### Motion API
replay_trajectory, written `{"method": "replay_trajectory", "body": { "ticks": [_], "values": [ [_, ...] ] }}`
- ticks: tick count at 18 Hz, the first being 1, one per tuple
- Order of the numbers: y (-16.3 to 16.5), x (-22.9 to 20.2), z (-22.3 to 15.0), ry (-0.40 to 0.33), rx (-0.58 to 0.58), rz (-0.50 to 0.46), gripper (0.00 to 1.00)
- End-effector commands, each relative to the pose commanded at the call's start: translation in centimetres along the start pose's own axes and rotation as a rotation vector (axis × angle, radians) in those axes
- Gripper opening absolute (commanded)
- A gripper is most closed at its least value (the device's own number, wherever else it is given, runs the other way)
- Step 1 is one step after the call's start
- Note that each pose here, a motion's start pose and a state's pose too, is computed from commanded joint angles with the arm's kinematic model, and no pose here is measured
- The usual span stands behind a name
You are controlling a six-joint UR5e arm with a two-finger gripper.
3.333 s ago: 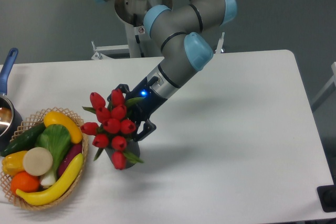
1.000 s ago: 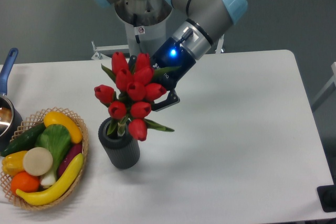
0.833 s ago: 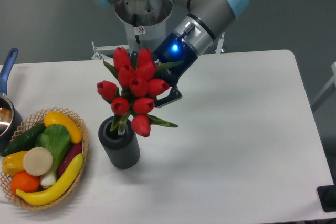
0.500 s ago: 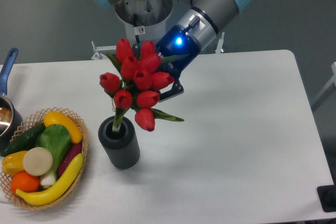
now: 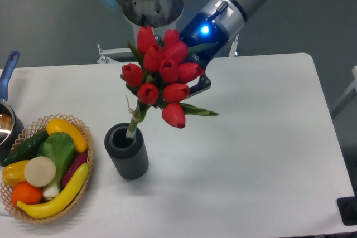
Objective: Pick up the flowers from the vase
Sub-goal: 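Lift the tulip bunch up out of the grey vase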
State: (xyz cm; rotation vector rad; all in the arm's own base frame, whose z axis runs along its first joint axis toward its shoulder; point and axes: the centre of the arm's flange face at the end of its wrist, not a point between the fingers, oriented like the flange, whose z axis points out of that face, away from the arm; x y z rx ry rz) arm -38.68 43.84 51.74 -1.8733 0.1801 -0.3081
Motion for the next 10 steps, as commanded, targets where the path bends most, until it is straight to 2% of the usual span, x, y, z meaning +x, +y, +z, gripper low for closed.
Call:
{"method": "replay_trajectory", "body": {
  "ticks": [10],
  "values": [
    [1.1,-3.7,0.4,-0.016,-0.022,0.008,0.42]
  ]
}}
